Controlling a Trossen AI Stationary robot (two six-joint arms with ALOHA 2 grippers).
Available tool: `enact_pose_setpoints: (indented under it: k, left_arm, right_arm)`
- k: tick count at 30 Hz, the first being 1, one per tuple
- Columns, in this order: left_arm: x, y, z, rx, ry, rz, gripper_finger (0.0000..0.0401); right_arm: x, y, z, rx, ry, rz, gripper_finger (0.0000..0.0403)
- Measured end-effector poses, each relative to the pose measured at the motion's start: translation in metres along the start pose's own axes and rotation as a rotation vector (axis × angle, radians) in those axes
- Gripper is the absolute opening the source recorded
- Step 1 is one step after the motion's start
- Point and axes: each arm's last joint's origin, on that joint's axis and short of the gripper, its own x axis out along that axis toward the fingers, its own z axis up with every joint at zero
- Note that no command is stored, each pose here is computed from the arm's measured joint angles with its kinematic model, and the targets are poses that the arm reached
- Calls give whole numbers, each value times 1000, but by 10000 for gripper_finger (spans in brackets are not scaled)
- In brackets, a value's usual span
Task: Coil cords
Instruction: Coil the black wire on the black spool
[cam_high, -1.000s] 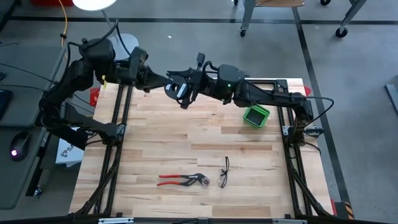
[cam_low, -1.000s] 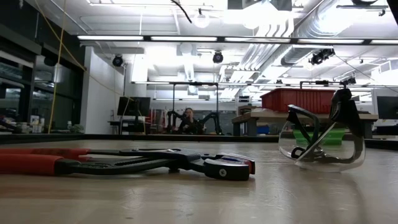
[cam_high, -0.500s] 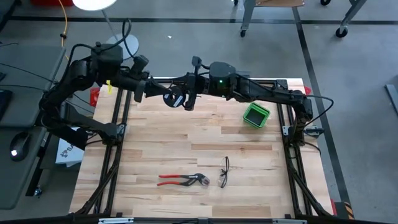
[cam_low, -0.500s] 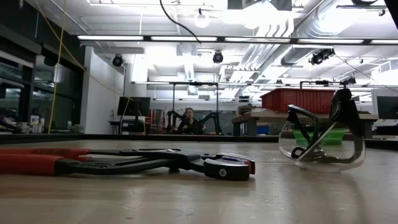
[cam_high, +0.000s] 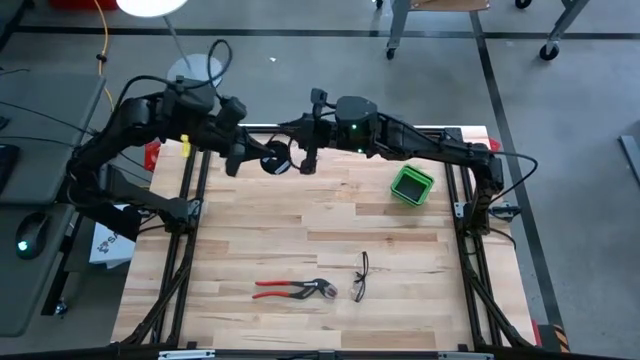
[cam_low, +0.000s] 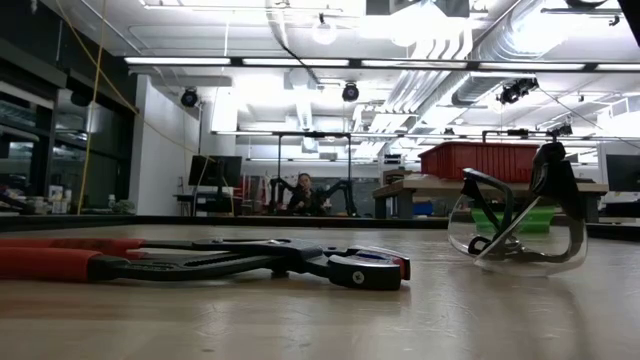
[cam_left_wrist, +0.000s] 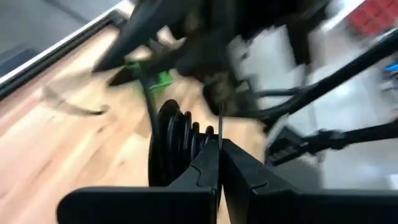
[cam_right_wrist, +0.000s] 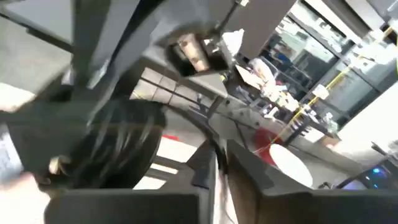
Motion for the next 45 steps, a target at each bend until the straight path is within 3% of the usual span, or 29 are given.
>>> enact_pose_setpoints:
  k: [9, 18, 25, 38, 45]
  left_arm:
    - [13, 4, 4, 142, -25, 112, 0]
    - [9, 7, 5, 315, -104, 399, 0]
    - [9, 1, 2, 489, -103, 492, 0]
    - [7, -16, -3, 815, -100, 697, 0]
    - [5, -20, -6, 808, -117, 712, 0]
  right_arm:
    - [0, -12, -9, 8, 50, -21, 74]
    - [1, -16, -17, 61, 87, -17, 75]
    - [1, -19, -21, 123, 109, -16, 75]
    - [2, -19, -23, 127, 132, -39, 75]
    - [1, -18, -24, 119, 141, -36, 66]
